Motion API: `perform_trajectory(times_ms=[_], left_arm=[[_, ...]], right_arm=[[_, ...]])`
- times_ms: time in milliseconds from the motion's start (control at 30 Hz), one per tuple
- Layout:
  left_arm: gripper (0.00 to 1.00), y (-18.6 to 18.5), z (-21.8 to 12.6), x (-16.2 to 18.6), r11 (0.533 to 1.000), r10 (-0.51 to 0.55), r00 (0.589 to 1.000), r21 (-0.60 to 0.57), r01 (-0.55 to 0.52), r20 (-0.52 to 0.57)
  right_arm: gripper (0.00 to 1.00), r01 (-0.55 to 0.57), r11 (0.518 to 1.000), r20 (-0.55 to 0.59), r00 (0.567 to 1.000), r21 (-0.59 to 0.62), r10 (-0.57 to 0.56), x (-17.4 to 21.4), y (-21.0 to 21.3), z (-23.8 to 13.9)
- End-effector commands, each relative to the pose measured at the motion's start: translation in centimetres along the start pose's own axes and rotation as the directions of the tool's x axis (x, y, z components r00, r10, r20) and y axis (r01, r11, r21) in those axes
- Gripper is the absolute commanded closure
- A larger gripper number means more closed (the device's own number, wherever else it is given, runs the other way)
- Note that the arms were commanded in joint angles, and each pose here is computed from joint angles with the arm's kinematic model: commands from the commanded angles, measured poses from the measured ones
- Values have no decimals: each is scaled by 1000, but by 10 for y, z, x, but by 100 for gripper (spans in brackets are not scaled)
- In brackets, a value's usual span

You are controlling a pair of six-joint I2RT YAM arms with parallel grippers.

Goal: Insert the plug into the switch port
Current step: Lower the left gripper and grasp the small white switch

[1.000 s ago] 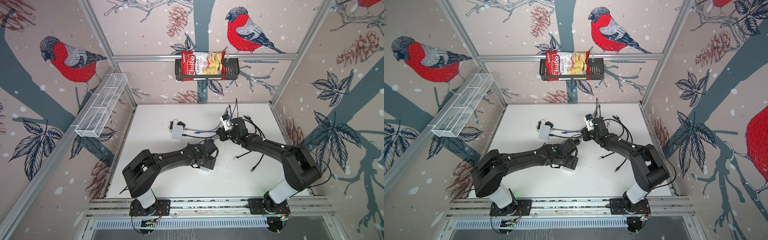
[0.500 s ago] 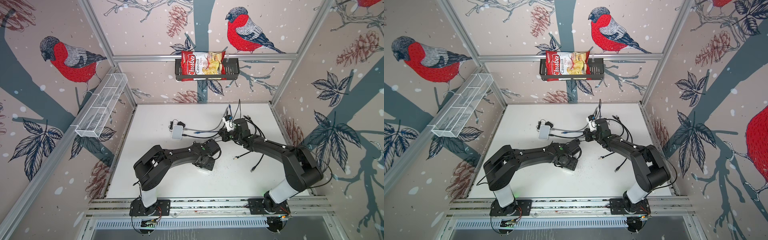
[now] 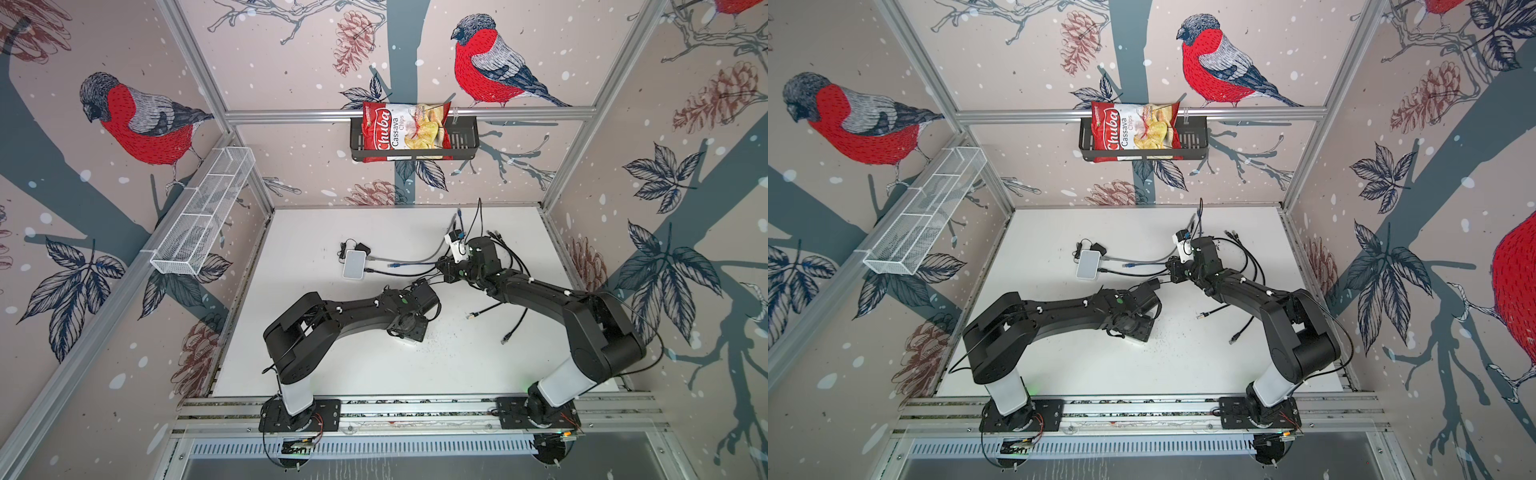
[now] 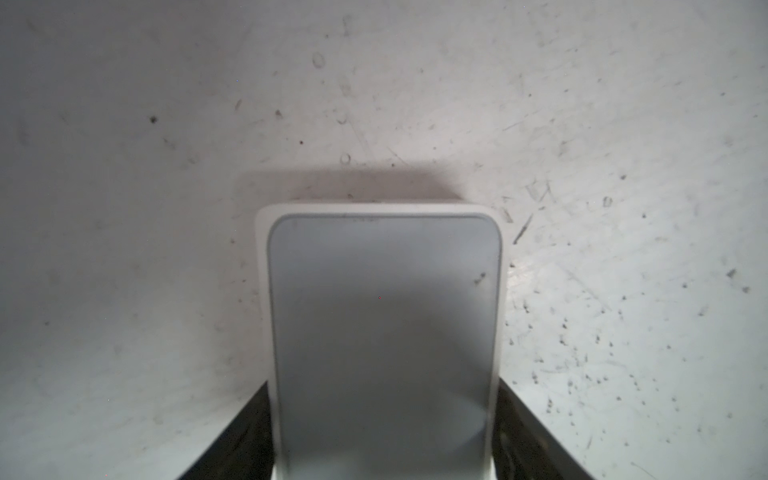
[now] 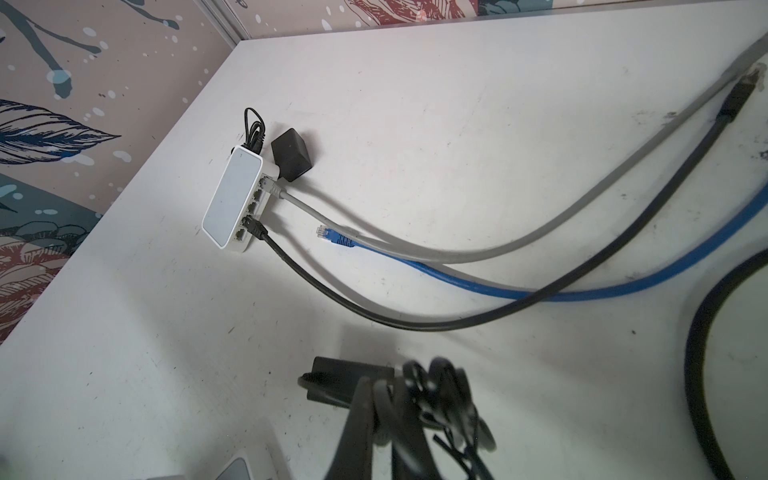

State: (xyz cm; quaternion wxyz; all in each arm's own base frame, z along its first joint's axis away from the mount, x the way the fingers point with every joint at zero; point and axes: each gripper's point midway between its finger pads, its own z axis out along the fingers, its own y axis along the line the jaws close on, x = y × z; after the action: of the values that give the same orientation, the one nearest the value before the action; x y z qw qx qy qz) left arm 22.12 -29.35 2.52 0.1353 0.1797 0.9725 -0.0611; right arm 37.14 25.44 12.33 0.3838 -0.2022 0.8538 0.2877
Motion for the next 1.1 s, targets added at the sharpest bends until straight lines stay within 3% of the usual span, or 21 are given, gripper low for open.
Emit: perform_trajectory(times_ms=[0, 533, 667, 833, 1067], left_arm=[[48, 6, -2, -1, 1000, 14, 999, -11, -14, 32], [19, 4, 12, 19, 998, 51, 992, -21, -54, -119], [21, 3, 17, 21, 998, 53, 988, -28, -57, -144], [37, 7, 13, 14, 998, 49, 994, -45, -53, -93], [45, 11, -16, -19, 1000, 28, 984, -11, -27, 173]], right_arm=[[97, 6, 1000, 25, 1000, -23, -6, -9, 4, 0], [96, 2, 1000, 26, 1000, -26, -1, -9, 4, 0], [96, 4, 1000, 25, 1000, -23, -4, -8, 3, 0], [96, 5, 1000, 28, 1000, -27, -4, -8, 2, 0], [96, 13, 998, 68, 998, -59, -9, -16, 7, -8]])
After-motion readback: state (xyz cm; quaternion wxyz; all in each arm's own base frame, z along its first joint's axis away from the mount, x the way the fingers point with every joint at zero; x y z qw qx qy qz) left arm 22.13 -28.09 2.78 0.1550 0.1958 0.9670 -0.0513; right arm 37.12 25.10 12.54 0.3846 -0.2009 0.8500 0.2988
